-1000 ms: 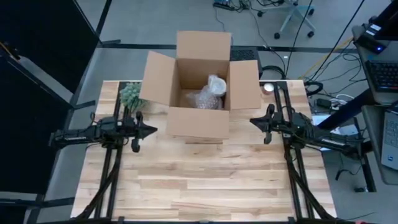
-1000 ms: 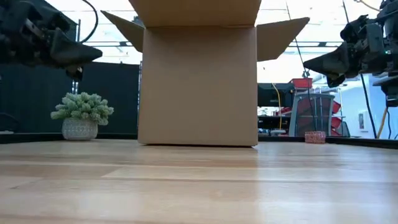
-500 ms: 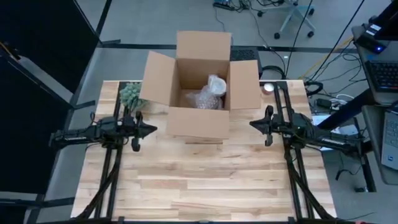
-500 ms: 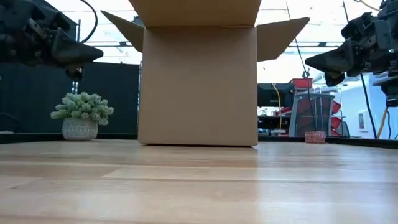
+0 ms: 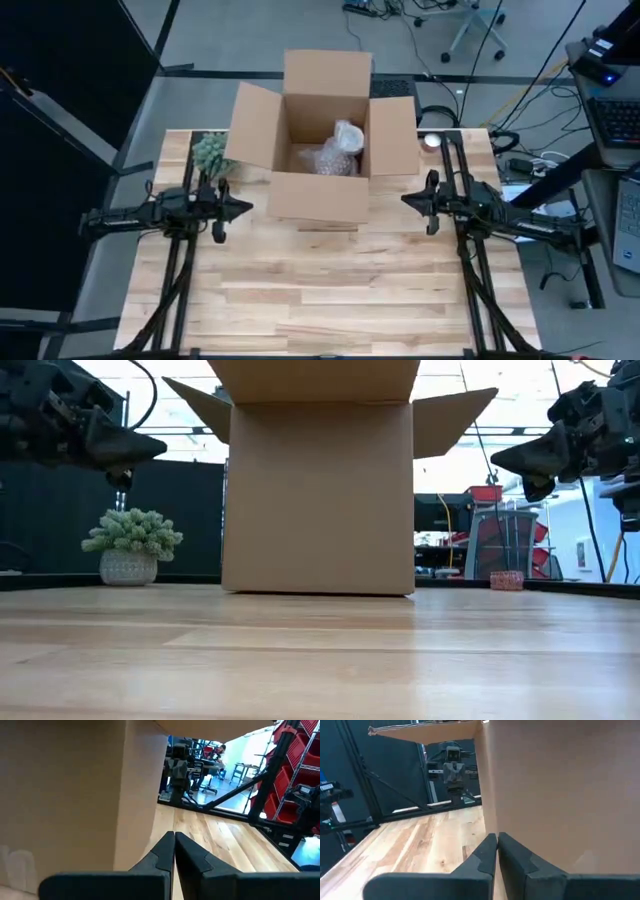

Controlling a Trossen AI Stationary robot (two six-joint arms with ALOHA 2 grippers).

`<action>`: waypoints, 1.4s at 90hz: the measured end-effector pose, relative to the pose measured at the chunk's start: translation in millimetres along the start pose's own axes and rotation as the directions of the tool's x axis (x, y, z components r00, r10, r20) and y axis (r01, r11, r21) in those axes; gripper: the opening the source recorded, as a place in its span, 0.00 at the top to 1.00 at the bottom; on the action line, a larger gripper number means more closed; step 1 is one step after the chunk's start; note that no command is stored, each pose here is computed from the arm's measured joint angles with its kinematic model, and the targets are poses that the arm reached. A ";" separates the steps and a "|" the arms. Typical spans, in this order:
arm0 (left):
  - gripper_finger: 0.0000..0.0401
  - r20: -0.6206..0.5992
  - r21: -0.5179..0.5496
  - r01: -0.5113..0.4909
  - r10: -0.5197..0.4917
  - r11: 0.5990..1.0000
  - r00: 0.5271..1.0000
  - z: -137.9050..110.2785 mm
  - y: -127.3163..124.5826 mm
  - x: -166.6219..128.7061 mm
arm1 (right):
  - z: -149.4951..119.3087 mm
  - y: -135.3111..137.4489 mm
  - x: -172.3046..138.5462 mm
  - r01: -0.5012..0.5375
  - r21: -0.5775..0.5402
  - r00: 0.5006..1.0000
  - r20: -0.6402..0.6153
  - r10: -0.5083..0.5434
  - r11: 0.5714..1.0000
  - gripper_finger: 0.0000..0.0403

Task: Wrap mug
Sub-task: Return to Home Position

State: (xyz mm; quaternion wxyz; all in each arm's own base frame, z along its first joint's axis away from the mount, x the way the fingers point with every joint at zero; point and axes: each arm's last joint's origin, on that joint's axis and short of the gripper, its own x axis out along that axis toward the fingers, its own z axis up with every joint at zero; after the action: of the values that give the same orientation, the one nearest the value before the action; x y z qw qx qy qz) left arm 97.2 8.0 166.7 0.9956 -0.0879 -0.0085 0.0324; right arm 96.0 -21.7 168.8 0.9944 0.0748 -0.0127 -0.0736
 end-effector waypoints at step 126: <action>1.00 -0.001 0.000 -0.001 0.001 1.000 1.000 -0.2 0.1 0.1 | -2.1 27.3 -3.3 -0.260 0.008 0.965 -0.017 0.261 0.965 0.99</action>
State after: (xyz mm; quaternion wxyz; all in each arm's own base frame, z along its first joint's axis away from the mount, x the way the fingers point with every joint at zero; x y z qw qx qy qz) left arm 97.3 8.0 166.5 0.9956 -0.0878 -0.0082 0.0328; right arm 96.7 5.8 170.8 0.9953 0.0758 -0.0140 0.0584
